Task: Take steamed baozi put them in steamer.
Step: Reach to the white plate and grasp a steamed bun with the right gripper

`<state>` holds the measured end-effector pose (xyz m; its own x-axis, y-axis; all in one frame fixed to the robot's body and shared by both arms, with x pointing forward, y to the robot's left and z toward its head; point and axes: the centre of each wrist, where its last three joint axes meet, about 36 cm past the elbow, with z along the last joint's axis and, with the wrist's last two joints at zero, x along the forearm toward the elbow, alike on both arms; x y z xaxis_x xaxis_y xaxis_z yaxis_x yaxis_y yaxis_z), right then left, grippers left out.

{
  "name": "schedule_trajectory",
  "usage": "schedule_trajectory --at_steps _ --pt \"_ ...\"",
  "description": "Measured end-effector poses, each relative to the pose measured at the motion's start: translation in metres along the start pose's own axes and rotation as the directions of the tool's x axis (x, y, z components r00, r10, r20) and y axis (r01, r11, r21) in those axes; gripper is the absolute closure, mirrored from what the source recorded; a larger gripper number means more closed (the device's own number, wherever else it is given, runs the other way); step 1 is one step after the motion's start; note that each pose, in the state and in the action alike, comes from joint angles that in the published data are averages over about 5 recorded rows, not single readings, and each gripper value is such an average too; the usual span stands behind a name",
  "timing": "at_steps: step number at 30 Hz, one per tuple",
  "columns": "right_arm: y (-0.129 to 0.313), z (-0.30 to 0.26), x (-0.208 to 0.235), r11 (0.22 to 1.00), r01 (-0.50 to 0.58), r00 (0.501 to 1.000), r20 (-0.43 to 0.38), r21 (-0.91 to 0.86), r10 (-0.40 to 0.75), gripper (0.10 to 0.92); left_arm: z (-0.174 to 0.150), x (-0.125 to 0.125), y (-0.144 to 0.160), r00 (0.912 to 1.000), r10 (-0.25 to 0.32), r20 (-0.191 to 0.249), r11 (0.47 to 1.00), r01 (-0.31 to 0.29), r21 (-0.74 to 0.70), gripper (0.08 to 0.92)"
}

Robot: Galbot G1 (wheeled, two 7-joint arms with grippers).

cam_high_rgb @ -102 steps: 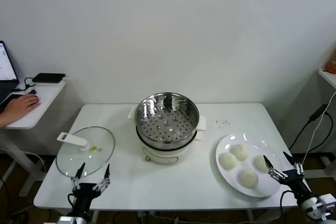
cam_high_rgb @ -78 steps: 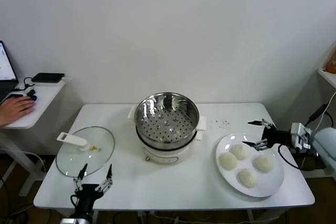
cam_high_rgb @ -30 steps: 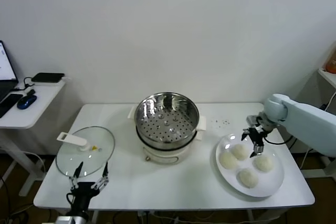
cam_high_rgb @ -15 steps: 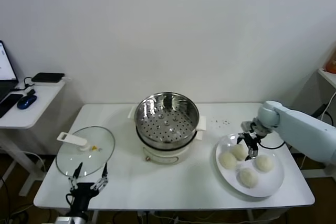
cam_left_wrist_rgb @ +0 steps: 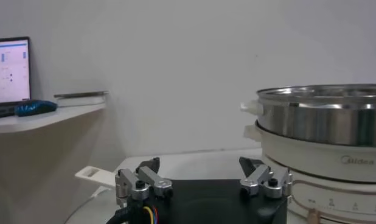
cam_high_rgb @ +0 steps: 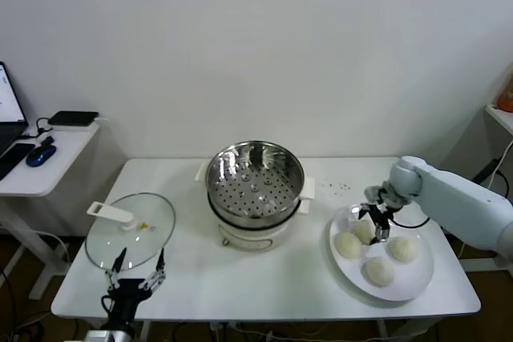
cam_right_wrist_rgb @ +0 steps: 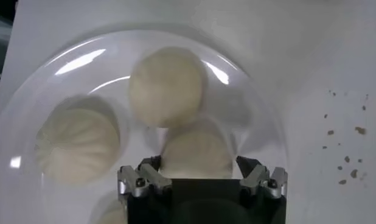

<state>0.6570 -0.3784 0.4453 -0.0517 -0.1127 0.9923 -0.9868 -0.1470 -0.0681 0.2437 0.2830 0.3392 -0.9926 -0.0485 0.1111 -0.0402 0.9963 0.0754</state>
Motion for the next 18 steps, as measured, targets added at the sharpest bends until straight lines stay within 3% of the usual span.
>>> schedule_trajectory --at_steps 6,18 --pt "0.000 0.001 0.000 1.000 0.004 1.000 0.000 -0.005 -0.004 0.320 0.000 0.000 0.000 1.0000 0.000 0.001 1.000 0.000 0.001 0.177" --pt "0.000 0.003 0.014 1.000 -0.008 1.000 0.010 -0.002 0.008 0.331 0.000 0.001 0.000 1.0000 -0.001 -0.001 1.000 0.001 0.003 0.177"
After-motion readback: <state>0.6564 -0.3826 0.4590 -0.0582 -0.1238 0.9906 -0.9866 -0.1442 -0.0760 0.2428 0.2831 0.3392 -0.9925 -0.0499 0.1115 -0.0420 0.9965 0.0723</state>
